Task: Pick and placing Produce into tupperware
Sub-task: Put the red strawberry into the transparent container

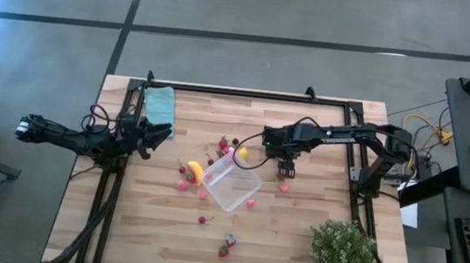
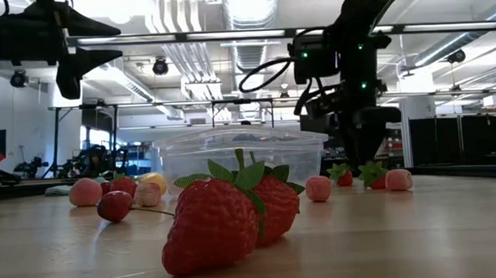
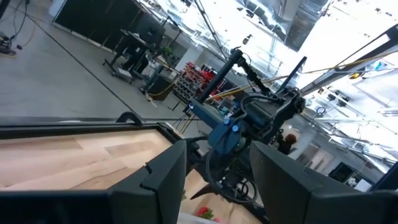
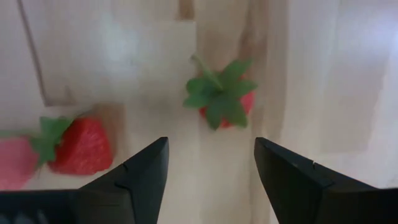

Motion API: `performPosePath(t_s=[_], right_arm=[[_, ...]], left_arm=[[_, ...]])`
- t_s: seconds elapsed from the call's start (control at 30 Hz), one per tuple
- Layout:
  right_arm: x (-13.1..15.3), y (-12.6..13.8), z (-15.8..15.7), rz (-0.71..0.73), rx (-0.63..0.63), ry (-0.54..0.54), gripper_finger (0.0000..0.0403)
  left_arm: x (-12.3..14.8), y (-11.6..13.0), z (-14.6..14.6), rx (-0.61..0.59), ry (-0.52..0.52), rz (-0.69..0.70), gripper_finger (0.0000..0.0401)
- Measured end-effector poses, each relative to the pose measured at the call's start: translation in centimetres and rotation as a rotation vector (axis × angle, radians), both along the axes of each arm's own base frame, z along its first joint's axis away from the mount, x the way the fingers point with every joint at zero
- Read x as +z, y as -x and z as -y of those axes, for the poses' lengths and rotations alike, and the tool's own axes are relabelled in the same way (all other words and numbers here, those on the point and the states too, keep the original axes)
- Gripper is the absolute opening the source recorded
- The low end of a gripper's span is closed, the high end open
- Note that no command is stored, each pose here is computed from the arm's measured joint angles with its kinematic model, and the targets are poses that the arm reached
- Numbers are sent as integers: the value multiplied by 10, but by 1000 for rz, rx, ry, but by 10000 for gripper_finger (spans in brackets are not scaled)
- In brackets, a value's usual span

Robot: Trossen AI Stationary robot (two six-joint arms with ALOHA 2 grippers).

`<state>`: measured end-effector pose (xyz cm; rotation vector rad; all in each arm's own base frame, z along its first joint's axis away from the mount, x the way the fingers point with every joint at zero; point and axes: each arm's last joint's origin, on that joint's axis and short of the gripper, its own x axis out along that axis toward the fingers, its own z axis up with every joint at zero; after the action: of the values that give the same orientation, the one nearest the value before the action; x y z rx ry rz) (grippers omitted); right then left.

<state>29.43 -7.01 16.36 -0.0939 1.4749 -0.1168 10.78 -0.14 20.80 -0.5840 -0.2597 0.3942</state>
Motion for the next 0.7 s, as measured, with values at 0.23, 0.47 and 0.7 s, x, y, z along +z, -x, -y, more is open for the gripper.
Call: performPosePath(t_s=[0.23, 0.47, 0.7], right_arm=[[0, -6, 2, 53, 0, 31, 226], [-16, -14, 3, 44, 36, 25, 226], [-21, -14, 4, 26, -3, 22, 225]], left_arm=[[-1, -1, 0, 0, -2, -9, 165], [-3, -4, 1, 0, -7, -37, 165], [-5, -6, 1, 0, -8, -57, 165]])
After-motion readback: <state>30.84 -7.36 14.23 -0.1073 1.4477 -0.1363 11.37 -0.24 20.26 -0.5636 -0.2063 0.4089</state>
